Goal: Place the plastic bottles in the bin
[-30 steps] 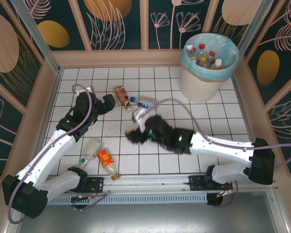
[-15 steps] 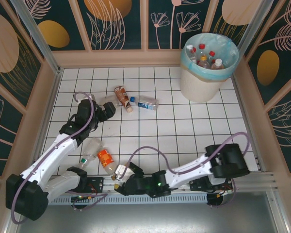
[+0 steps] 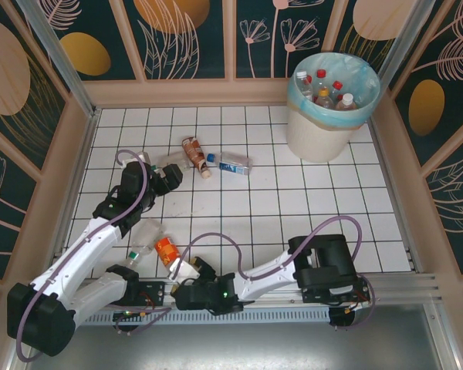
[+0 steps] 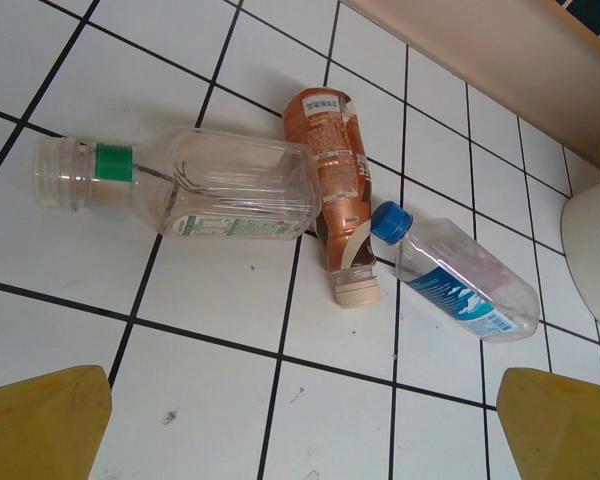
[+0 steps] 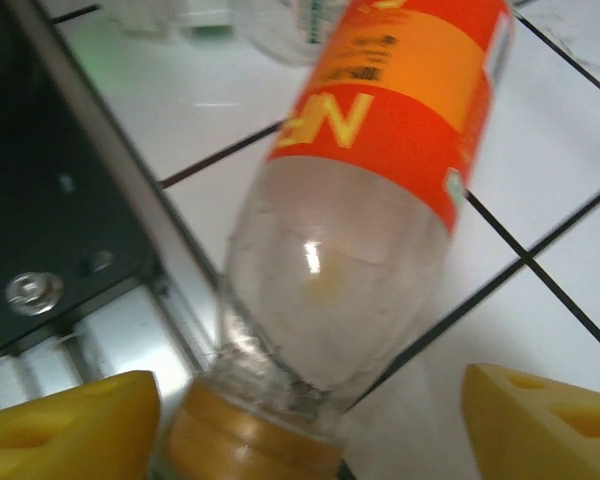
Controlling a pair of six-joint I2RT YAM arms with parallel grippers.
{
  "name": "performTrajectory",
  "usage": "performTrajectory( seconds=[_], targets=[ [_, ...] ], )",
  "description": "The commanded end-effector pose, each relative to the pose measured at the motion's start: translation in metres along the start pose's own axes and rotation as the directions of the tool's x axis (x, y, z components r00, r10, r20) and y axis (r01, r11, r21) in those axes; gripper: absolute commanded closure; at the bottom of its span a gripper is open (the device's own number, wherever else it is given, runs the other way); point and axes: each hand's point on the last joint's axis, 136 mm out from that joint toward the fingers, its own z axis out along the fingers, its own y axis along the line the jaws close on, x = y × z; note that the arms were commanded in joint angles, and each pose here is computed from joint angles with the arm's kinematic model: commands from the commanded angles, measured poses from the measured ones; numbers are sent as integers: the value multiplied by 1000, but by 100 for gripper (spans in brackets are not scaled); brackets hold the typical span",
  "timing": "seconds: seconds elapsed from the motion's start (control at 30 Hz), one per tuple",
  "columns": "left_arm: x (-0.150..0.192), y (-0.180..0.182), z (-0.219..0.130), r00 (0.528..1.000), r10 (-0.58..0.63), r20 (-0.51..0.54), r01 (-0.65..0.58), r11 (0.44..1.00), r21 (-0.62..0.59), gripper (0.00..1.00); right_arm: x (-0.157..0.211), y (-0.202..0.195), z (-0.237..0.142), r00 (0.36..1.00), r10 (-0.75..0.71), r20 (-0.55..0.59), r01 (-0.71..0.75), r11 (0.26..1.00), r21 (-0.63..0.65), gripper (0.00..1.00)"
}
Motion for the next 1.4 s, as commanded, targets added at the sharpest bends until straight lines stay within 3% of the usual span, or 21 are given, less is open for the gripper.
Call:
performTrajectory(
  seconds=[0.0,0.23,0.33,0.43,0.5,0.77,0.97,1.23,1.37],
  targets=[
    [-8,-2,-1,1000,4,31,-4,1000,9,1,10,-14,8,998,47,-33,-46,998,41,32],
    [-9,-2,-5,999,25,38,-25,1000,7,1,10,-11,3,998,54,-31,-55,998,-26,52],
    [-15,-2,-9,997,45,56,-45,999,-1,1,6,-13,-3,996,90,-20,-91,994,-58,52],
    [-23,-4,-13,995,60,80,-59,998,-10,2,12,-18,0,992,119,-47,-122,989,-82,41],
    [-25,-5,-15,994,59,90,-59,998,-6,1,16,-22,3,991,121,-57,-124,990,-70,41],
    [-30,-6,-19,991,80,103,-80,997,-10,2,7,-24,-3,987,159,-31,-161,980,-114,57],
    [-50,-17,-32,971,166,171,-167,986,-9,5,1,-43,-23,971,239,-2,-238,967,-94,64],
    [-74,-72,-50,889,355,290,-406,903,139,18,-5,-86,-61,935,347,79,-344,938,-41,67],
    [-77,-111,-63,781,517,351,-587,800,128,18,-4,-110,-82,918,378,123,-378,926,-24,68]
  ],
)
